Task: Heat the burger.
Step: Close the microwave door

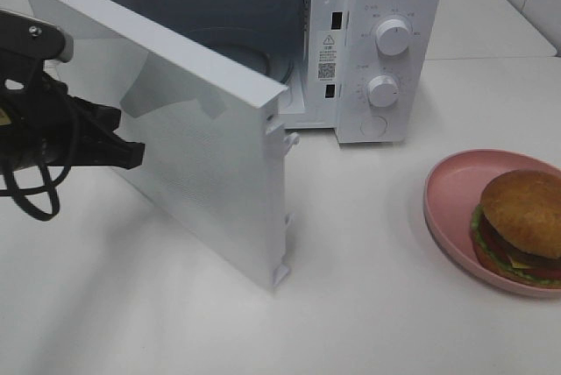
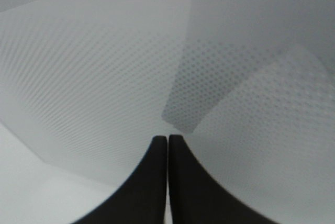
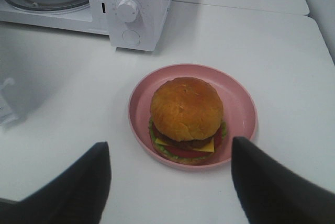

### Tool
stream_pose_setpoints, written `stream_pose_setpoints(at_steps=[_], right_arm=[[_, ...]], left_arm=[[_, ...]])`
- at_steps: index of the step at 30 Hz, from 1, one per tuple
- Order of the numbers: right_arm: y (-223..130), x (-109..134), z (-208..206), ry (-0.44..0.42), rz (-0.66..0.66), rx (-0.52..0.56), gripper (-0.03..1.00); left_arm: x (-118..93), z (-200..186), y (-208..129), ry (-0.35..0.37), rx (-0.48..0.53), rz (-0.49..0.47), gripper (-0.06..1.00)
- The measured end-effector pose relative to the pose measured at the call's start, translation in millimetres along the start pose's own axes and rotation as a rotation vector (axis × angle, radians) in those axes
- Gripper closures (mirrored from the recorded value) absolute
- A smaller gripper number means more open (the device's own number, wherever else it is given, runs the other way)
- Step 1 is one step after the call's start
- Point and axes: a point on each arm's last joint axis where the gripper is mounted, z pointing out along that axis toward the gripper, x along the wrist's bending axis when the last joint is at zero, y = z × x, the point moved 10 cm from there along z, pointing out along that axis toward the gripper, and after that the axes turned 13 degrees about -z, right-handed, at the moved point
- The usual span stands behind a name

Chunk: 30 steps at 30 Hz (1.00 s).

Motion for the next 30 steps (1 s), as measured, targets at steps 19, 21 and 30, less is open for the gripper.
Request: stream_pose_setpoints(at_steps=[19,21,30], right_arm=[[0,0,0,0.0,0.0,0.0,0.36],[0,0,0,0.0,0.0,0.0,0.36],[0,0,0,0.0,0.0,0.0,0.36]], left_arm=[[-71,88,55,-0.113,-0.073,0.004,0.94],[-81,95,51,-0.131,-0.051,0.014,0.94],[-127,120,52,-0.209,0.014,0.054,0.94]])
